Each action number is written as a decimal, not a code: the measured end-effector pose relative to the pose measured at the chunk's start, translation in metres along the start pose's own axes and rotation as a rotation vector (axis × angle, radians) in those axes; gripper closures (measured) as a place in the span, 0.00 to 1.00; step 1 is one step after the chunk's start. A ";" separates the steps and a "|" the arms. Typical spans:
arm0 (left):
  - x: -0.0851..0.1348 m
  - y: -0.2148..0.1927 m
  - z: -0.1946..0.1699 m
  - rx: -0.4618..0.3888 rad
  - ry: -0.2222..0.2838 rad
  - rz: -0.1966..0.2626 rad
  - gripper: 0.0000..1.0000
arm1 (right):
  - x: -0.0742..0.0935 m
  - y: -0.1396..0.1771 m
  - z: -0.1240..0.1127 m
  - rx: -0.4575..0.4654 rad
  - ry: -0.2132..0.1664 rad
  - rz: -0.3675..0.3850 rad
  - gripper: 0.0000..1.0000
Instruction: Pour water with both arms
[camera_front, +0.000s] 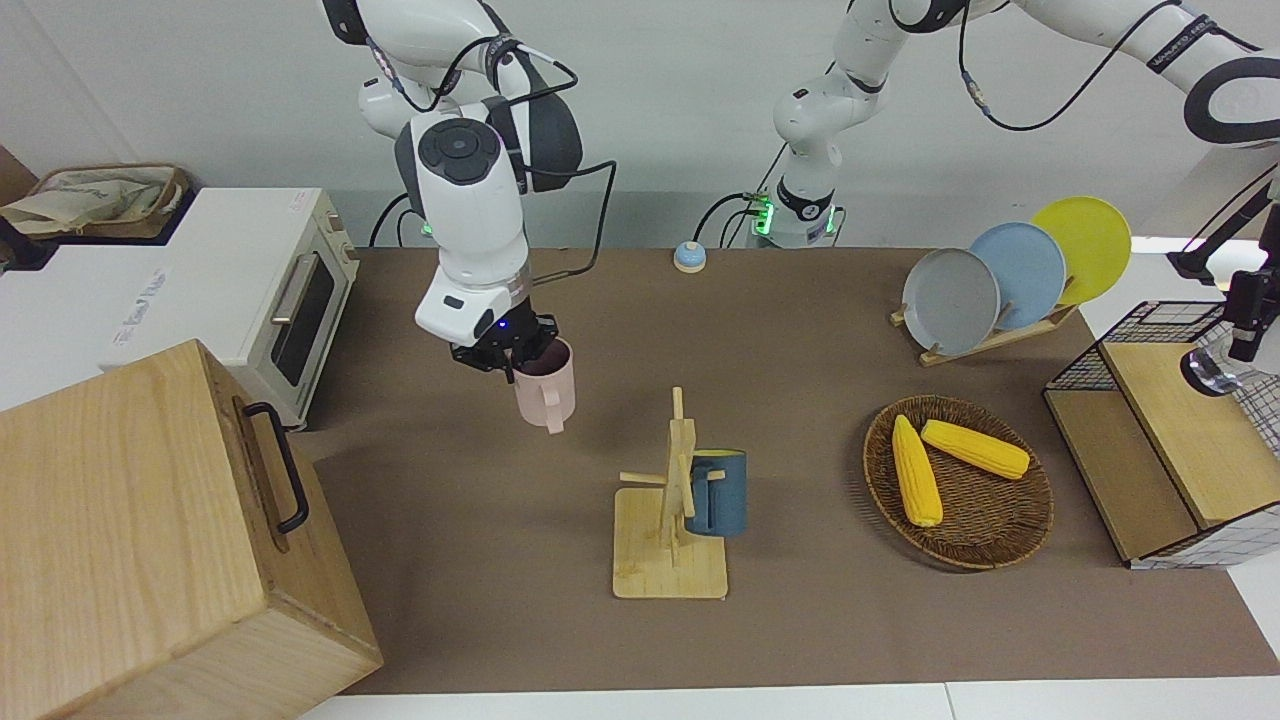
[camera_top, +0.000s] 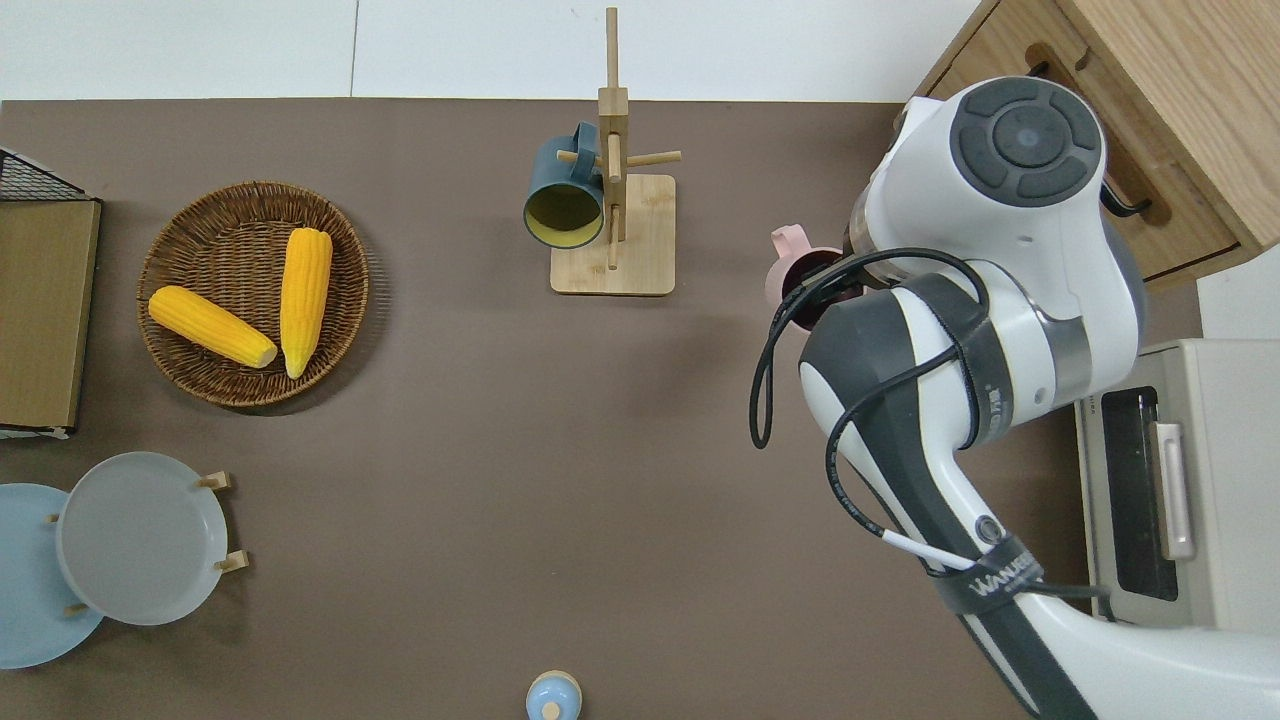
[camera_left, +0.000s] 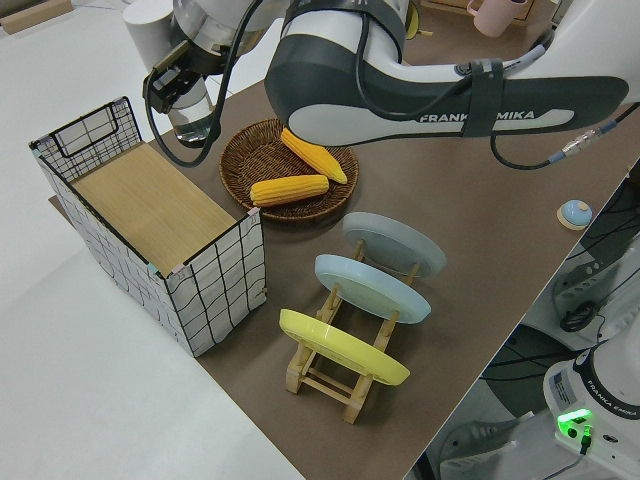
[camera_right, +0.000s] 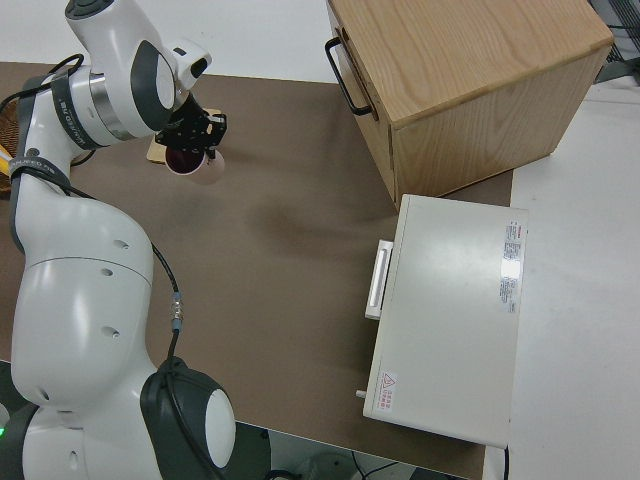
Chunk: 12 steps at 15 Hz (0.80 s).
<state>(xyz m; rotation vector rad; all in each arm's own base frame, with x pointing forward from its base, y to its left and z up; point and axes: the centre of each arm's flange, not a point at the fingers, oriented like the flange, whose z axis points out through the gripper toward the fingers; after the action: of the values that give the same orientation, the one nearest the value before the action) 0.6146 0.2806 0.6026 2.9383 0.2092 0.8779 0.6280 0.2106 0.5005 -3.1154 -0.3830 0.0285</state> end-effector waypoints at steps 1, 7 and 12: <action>0.000 0.014 -0.003 0.006 -0.010 -0.005 0.35 | -0.003 -0.016 0.003 0.011 -0.011 0.038 0.93; -0.029 0.085 -0.028 0.039 -0.076 -0.036 0.35 | -0.023 -0.115 0.017 0.095 -0.071 0.174 0.93; -0.079 0.153 -0.037 0.061 -0.145 -0.039 0.35 | -0.039 -0.190 0.037 0.125 -0.113 0.293 0.93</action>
<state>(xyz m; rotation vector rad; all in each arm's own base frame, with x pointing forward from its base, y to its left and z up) 0.5459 0.1188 0.6065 3.0268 0.2881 0.6609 0.5429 0.3857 0.4651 -3.0233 0.0763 0.2208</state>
